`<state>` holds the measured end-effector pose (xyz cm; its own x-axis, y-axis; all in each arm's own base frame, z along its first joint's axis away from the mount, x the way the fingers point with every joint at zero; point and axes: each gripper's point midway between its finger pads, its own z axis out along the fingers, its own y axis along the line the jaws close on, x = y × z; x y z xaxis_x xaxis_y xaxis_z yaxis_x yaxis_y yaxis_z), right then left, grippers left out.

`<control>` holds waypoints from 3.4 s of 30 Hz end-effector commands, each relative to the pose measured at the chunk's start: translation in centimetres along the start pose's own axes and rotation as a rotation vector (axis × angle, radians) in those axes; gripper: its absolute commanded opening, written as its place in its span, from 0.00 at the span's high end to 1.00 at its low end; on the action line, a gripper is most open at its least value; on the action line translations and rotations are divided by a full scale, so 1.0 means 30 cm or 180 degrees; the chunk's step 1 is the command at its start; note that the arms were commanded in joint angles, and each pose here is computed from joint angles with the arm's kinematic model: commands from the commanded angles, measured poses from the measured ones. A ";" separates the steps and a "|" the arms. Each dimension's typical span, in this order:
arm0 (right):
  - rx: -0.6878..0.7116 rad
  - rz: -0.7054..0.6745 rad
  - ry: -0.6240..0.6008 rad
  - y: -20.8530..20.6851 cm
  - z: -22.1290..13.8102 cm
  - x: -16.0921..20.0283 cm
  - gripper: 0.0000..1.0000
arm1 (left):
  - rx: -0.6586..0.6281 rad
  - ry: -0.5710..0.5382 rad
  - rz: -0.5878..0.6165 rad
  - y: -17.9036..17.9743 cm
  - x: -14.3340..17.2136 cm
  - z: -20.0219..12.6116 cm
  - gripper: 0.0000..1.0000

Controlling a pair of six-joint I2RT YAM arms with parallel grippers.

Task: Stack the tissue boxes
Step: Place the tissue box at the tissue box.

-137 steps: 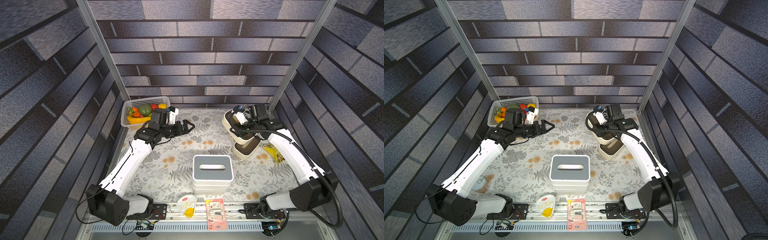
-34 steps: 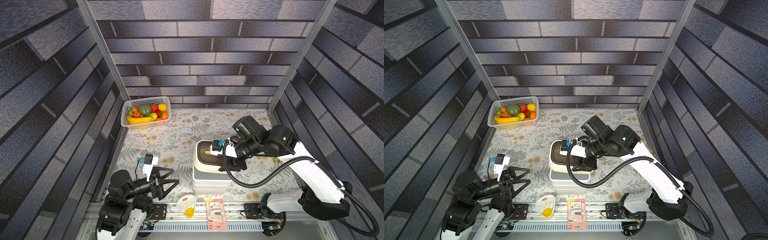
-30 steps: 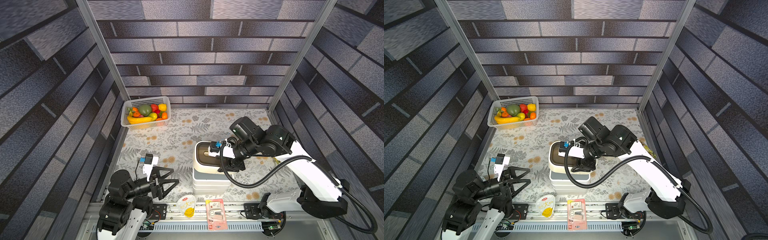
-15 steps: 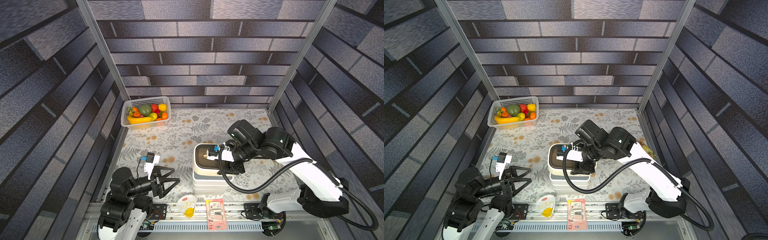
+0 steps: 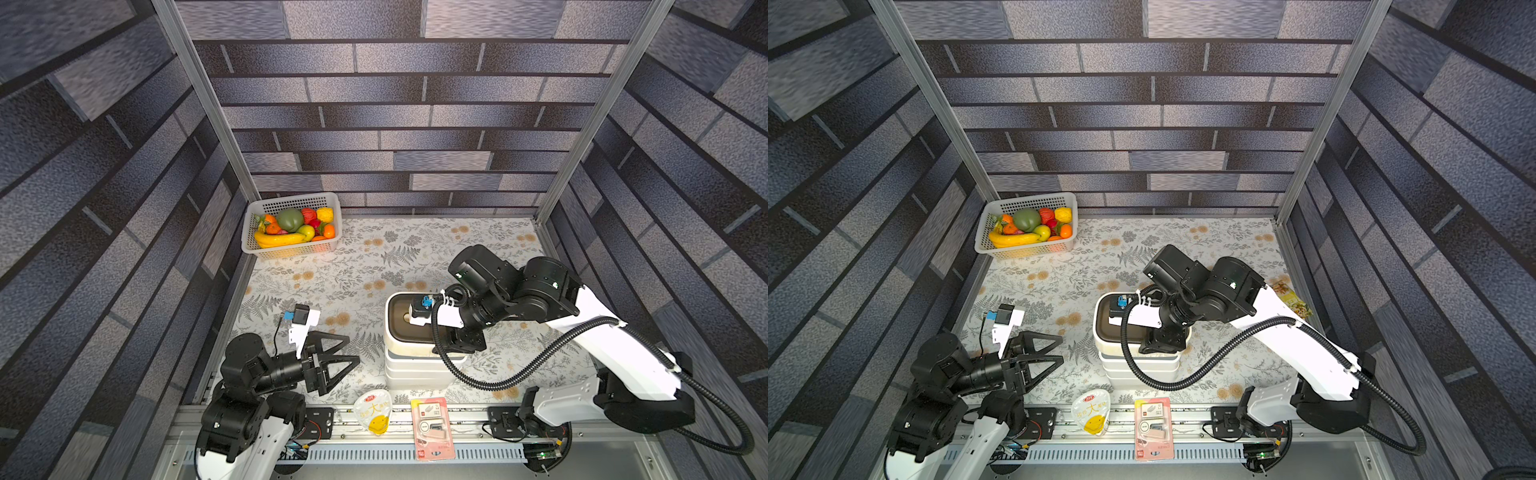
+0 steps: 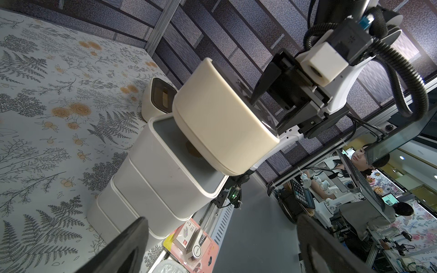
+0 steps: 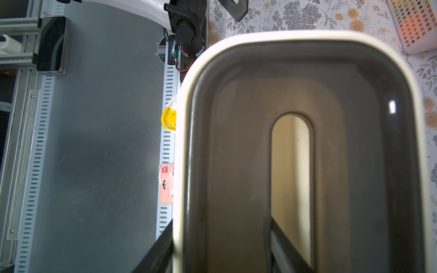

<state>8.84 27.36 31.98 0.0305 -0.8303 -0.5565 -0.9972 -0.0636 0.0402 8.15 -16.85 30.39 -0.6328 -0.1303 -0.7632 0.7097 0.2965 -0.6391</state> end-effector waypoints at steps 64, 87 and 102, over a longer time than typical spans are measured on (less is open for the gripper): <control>0.0027 -0.0024 0.0059 -0.002 0.040 -0.005 0.58 | -0.0075 0.0210 -0.0083 0.023 0.043 0.021 0.00; 0.0011 -0.0010 0.0049 0.002 0.043 -0.006 0.47 | -0.0082 0.0237 -0.0105 0.026 0.049 0.023 0.00; 0.0000 -0.0008 0.0027 0.013 0.041 -0.002 0.39 | -0.0136 0.0243 -0.0107 0.034 0.052 0.024 0.00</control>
<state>8.87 28.08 30.58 0.0300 -0.8486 -0.5282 -0.9974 -0.0600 0.0397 7.74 -17.45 28.79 -0.6800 -0.0729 -0.7295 0.6786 0.3141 -0.6640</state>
